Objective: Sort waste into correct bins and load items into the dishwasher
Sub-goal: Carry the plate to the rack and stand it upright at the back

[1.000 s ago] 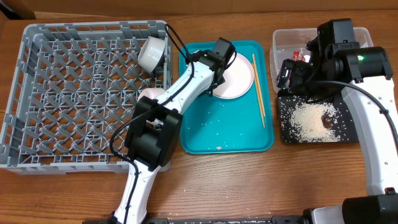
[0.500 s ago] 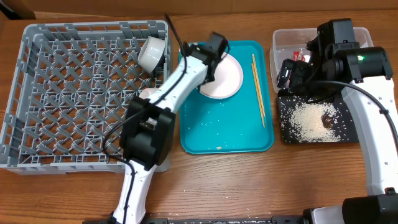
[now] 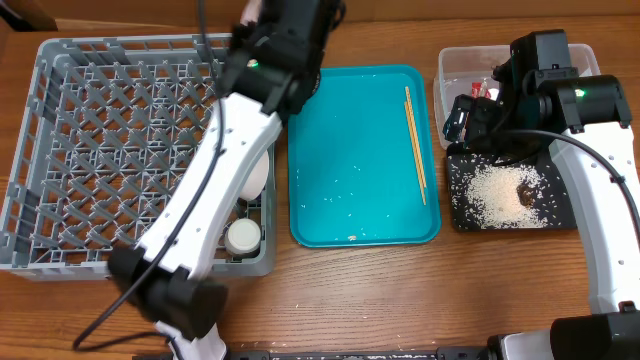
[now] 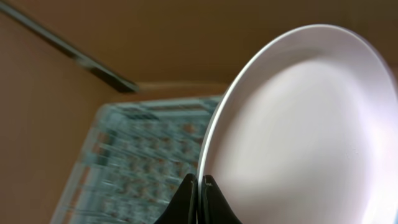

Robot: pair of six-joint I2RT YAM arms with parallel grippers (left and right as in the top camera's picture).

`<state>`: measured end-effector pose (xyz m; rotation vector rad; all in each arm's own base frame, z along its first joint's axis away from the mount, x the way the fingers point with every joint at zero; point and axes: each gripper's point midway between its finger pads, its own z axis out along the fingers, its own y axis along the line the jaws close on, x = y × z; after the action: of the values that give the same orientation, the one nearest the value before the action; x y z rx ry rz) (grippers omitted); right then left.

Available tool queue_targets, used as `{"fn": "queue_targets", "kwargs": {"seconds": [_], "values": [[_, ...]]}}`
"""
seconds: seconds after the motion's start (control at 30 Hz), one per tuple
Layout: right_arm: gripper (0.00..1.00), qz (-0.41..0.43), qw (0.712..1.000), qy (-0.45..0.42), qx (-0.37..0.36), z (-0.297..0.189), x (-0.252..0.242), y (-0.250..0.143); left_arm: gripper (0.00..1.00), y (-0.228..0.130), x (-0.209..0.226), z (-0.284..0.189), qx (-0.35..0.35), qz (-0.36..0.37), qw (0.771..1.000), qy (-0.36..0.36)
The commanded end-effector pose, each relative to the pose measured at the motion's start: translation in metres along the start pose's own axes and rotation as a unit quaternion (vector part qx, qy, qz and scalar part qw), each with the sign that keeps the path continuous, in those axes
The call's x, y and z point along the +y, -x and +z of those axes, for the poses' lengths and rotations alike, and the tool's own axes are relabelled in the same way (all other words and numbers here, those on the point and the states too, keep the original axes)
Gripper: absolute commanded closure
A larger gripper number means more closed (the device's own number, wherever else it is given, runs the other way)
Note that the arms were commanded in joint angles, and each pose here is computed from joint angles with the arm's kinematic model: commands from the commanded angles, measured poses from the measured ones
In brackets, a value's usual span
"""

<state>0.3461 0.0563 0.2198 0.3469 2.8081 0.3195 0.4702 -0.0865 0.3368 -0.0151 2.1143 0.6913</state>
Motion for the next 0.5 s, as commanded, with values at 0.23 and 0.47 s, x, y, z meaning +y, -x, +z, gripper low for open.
{"fn": "queue_targets", "kwargs": {"seconds": [0.23,0.47], "values": [[0.00,-0.001,1.000,0.006,-0.004,-0.002,0.002,0.001,0.96,0.004,0.128,0.035,0.032,0.064,0.980,0.183],[0.00,-0.001,1.000,0.006,-0.004,-0.002,0.002,0.001,0.96,-0.027,0.151,0.093,0.086,0.057,0.980,0.171]]}}
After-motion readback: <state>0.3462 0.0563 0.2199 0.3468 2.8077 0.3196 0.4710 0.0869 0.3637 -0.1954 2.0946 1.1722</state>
